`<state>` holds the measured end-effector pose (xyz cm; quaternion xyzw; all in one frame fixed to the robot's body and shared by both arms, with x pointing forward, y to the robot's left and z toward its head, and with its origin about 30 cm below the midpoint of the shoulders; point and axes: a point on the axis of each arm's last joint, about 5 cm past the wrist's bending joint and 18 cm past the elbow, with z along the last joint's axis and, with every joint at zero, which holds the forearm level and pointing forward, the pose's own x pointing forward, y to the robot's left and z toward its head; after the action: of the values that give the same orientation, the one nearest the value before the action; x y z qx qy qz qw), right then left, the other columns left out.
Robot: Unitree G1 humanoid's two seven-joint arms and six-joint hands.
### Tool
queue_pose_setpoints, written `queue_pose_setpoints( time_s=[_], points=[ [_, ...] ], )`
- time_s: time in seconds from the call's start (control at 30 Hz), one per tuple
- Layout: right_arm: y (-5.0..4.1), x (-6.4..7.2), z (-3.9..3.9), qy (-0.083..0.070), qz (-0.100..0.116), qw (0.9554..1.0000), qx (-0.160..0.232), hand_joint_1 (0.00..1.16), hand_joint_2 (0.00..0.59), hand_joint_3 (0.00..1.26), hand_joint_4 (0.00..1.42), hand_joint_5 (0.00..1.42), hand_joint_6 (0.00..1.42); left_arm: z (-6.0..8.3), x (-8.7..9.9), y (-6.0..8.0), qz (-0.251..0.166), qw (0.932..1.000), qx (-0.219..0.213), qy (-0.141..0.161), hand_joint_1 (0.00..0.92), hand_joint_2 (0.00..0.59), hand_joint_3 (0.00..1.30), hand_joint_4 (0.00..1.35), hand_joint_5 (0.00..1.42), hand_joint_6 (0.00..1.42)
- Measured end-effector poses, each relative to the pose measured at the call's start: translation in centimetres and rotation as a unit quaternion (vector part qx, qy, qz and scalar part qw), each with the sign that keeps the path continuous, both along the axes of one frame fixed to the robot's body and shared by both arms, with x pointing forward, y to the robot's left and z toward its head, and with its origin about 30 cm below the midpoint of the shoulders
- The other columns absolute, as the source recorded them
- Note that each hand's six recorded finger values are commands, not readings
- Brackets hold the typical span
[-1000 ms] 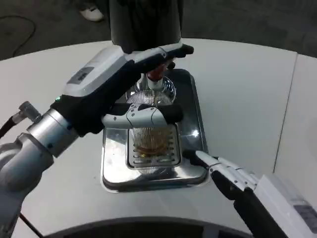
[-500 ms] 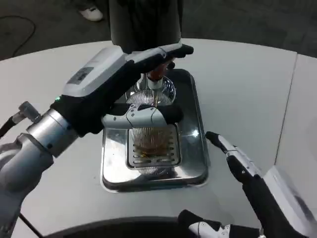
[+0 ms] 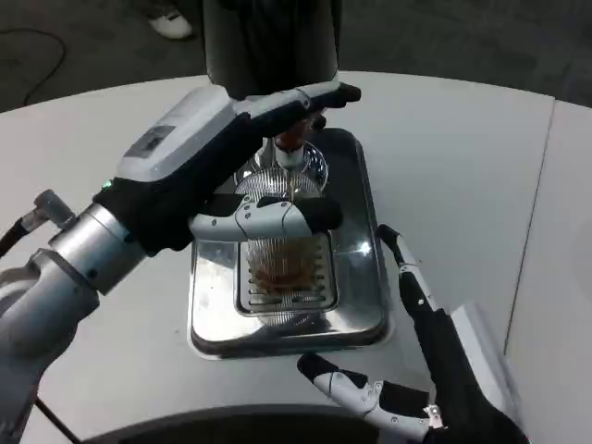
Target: Grasp the cup under the faucet to collect the drink, then remove the cup.
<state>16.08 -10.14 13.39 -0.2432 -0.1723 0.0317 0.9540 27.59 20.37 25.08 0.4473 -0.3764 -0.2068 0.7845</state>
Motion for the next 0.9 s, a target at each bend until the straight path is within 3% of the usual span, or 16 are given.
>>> queue_pose_setpoints(
  time_s=[0.1,0.37,0.47,0.9],
  points=[
    [0.45,0.6,-0.4,0.002,-0.004,0.9999,0.01,0.75,0.176,0.01,0.0,0.0,0.03,0.0,0.0,0.0,-0.001,1.0,0.001,-0.001,0.0,0.101,0.2,0.18,0.28,0.2],
    [1.56,2.5,-1.56,0.009,-0.019,0.9995,0.022,0.75,0.177,0.01,0.0,0.0,0.03,0.0,0.1,0.0,0.0,1.0,0.002,-0.002,0.0,0.089,0.2,0.18,0.28,0.2],
    [2.07,3.2,-1.64,0.005,-0.017,0.9996,0.023,0.75,0.177,0.01,0.0,0.0,0.03,0.0,0.0,0.1,-0.002,1.0,0.004,-0.005,0.0,0.053,0.21,0.18,0.28,0.2],
    [3.82,6.0,-1.68,-0.011,-0.029,0.9985,0.046,0.75,0.178,0.0,0.0,0.0,0.06,0.1,0.0,0.2,-0.002,0.9999,0.011,-0.01,0.0,0.036,0.21,0.18,0.28,0.2]
  ],
)
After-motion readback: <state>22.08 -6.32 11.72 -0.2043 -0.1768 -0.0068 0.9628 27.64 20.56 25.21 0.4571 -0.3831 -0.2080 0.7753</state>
